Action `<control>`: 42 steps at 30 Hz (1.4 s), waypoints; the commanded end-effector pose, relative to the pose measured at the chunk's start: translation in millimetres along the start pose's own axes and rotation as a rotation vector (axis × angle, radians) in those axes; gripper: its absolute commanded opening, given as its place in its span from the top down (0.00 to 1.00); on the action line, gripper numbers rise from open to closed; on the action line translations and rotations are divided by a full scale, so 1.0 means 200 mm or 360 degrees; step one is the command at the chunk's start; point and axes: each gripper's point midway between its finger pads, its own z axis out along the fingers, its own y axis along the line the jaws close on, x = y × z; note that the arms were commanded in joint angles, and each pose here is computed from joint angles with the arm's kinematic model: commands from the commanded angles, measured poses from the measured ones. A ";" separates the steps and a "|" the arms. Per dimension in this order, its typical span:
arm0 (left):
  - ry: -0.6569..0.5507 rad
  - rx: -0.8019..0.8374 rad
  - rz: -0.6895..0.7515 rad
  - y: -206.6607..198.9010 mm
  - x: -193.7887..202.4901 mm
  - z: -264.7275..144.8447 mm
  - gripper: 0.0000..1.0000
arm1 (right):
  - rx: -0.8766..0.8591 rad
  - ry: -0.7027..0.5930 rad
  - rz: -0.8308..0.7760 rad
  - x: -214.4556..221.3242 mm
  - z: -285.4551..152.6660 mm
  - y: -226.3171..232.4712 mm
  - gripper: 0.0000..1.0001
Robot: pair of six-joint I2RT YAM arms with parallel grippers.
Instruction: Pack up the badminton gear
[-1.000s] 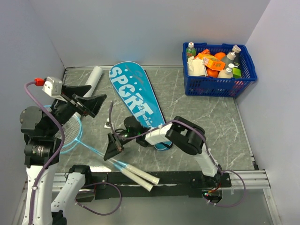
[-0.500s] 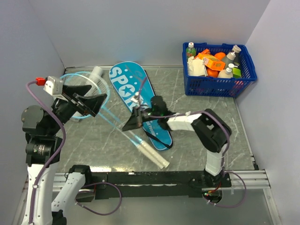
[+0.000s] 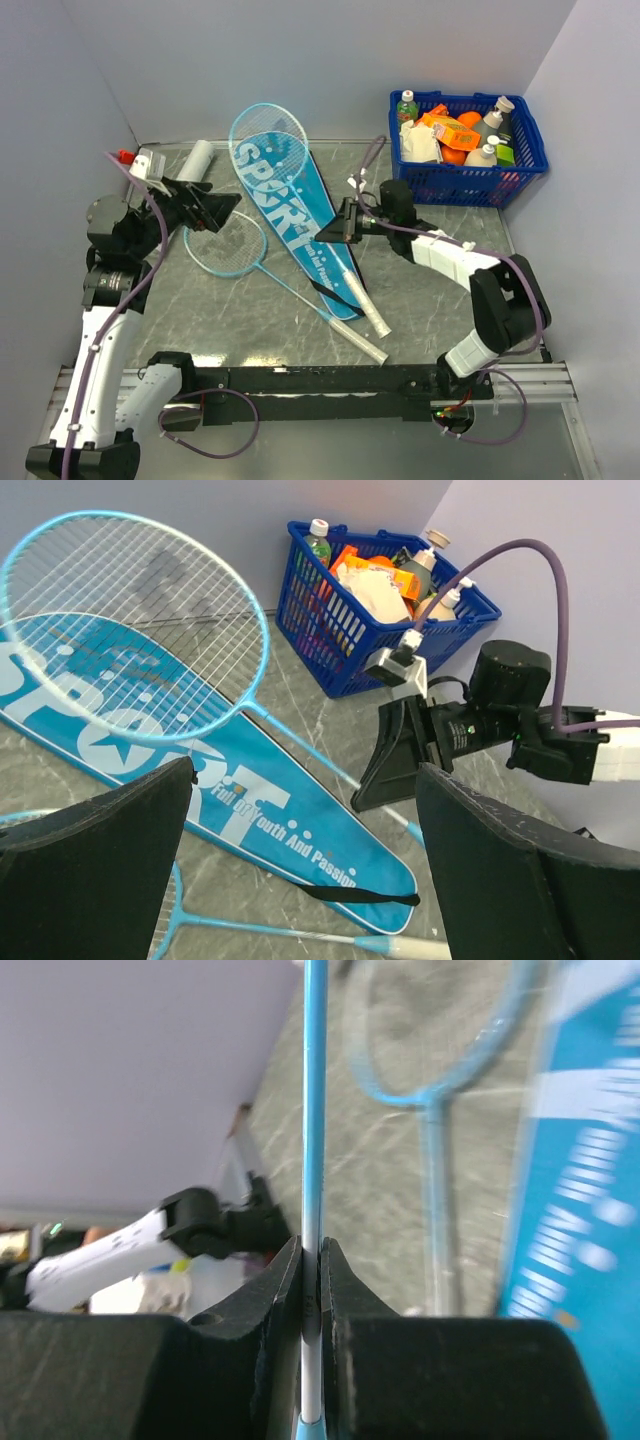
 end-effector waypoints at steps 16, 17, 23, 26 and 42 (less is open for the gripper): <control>-0.0003 0.0117 -0.0030 -0.02 0.08 0.04 0.03 | 0.0865 -0.0272 0.0207 -0.01 -0.53 -0.71 1.00; 0.0011 0.0115 -0.0039 -0.02 0.10 0.04 0.03 | 0.0906 -0.0280 0.0218 -0.01 -0.55 -0.75 1.00; 0.0024 0.0126 -0.0064 0.00 0.19 0.03 0.03 | 0.1112 -0.0252 0.0277 0.01 -0.61 -0.87 0.91; 0.0037 0.0115 -0.0084 0.01 0.23 0.02 0.04 | 0.1197 -0.0244 0.0288 0.02 -0.64 -0.92 0.68; 0.0087 -0.0043 -0.0055 0.09 0.28 0.00 0.04 | 0.1291 -0.0265 -0.0455 -0.11 -0.58 -0.39 0.41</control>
